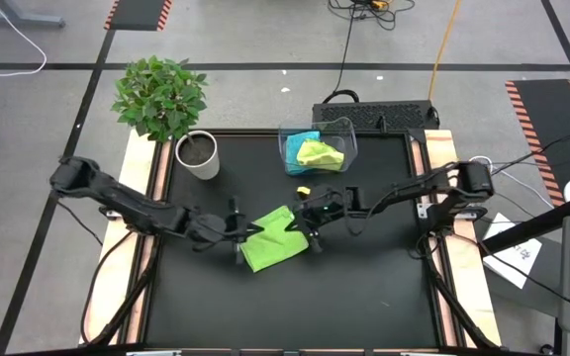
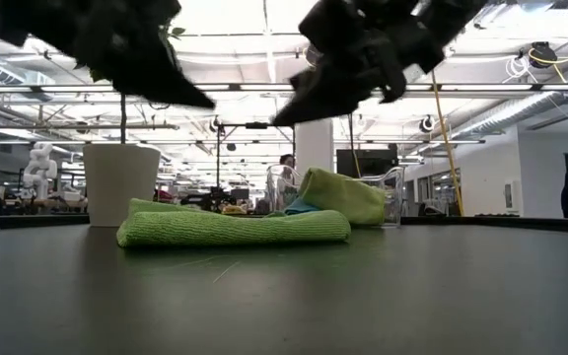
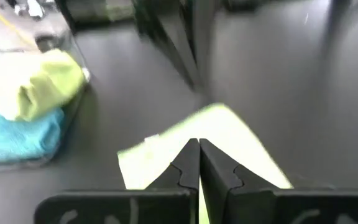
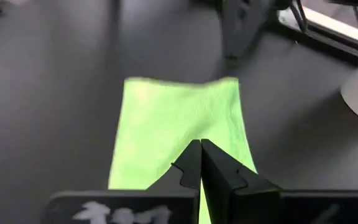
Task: Fold microfiber towels
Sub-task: Fold the green microfiber cloth
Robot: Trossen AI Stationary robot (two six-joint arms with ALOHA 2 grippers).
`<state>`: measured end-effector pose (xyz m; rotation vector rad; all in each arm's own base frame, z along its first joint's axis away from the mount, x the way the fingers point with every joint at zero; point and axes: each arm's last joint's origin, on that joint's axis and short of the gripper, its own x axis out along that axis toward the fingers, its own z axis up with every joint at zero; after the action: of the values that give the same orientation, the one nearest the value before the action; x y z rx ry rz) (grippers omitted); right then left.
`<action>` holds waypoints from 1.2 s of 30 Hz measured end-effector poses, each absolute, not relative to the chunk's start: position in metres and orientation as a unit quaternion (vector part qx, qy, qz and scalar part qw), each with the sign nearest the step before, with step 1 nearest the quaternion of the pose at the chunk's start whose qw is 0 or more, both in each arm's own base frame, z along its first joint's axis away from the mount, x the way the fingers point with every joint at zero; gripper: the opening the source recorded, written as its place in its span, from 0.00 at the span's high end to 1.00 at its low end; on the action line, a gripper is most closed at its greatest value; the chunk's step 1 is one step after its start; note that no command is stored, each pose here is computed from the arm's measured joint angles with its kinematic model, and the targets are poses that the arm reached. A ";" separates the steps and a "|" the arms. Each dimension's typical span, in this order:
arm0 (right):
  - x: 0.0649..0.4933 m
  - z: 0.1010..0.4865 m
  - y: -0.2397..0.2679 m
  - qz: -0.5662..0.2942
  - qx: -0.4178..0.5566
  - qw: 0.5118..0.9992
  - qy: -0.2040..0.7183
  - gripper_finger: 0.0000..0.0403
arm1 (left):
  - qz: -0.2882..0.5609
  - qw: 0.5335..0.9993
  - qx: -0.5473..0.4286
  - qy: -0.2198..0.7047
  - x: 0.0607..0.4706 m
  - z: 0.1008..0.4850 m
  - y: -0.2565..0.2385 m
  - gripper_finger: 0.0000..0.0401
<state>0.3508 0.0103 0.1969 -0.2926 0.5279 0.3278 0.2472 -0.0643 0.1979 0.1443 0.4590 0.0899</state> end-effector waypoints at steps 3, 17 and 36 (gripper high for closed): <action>0.331 0.188 0.010 0.154 -0.152 0.942 0.256 1.00 | 0.037 0.964 0.075 0.253 0.257 0.178 -0.068 0.97; 0.260 0.129 0.008 0.123 -0.077 0.975 0.170 1.00 | 0.058 0.923 -0.090 0.369 0.274 0.118 -0.042 0.99; 0.258 0.127 0.008 0.117 -0.031 0.976 0.181 1.00 | 0.053 0.937 -0.009 0.345 0.283 0.105 -0.040 0.97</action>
<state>0.2579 0.0083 0.1267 -0.0632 0.3645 0.2350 0.2833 -0.0403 0.1047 -0.0181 0.7059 0.1087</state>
